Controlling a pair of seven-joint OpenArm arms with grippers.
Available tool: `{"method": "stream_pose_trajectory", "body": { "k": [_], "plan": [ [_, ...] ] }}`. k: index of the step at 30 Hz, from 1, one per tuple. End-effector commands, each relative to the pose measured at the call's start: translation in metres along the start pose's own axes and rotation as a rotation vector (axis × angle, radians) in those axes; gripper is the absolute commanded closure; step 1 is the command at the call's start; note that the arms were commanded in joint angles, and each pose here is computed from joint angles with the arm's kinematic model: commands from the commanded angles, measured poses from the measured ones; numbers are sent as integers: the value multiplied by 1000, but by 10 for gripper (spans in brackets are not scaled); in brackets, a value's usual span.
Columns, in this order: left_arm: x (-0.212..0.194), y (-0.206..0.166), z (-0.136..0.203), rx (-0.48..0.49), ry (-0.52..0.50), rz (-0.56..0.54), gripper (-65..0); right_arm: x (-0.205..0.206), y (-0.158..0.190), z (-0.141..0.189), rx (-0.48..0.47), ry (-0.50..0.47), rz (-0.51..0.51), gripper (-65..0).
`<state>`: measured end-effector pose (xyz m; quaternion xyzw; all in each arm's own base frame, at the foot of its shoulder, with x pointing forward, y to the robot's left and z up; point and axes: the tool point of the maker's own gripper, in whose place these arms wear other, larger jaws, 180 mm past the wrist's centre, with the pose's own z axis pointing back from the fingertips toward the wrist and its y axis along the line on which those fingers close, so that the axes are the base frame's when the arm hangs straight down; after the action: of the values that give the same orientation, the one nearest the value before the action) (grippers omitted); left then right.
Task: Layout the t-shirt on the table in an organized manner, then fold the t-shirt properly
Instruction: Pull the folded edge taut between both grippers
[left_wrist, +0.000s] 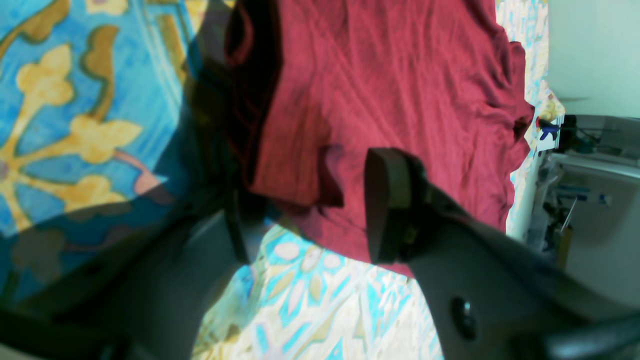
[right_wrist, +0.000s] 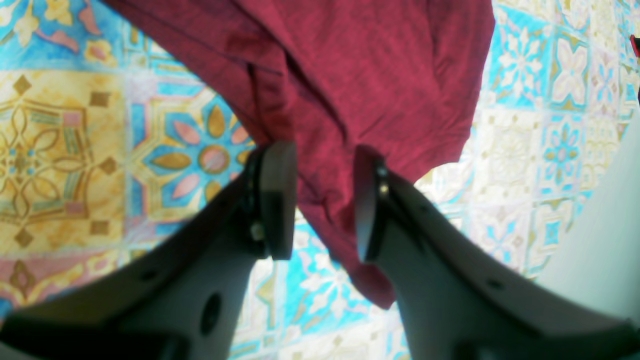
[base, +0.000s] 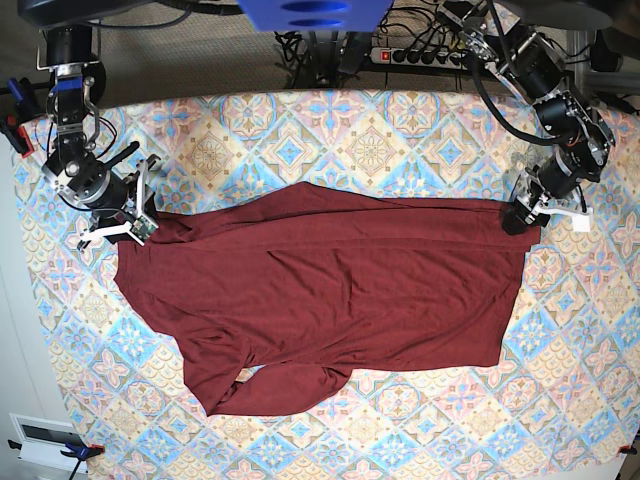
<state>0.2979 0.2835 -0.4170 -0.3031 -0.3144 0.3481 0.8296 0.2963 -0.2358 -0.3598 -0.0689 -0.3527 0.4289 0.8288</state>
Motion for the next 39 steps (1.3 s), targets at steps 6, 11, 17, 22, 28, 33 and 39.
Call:
{"method": "stream_pose_trajectory", "body": {
  "k": [6,11,17,22,28,33,39],
  "plan": [
    [-6,-21,-16,-18,46,-26,-202,1,-10,12,-36,-19,1,-182],
    [-6,-23,-17,-20,51,-30,-4,-15,-27,29,-139,19,-117,-185],
    [-2,-22,-15,-15,44,-39,0,-36,-48,52,-210,2,-376,-186],
    [3,-20,-12,-6,39,-48,0,-63,-46,57,-157,-36,-633,-221],
    [7,-17,-8,4,35,-54,0,-81,-38,42,-68,-99,-864,-232],
    [9,-15,-6,10,32,-59,0,-58,-56,30,-23,-234,-973,-233],
    [9,-15,-6,9,33,-58,0,-70,-46,19,15,-224,-1055,-233]
  ]
}}
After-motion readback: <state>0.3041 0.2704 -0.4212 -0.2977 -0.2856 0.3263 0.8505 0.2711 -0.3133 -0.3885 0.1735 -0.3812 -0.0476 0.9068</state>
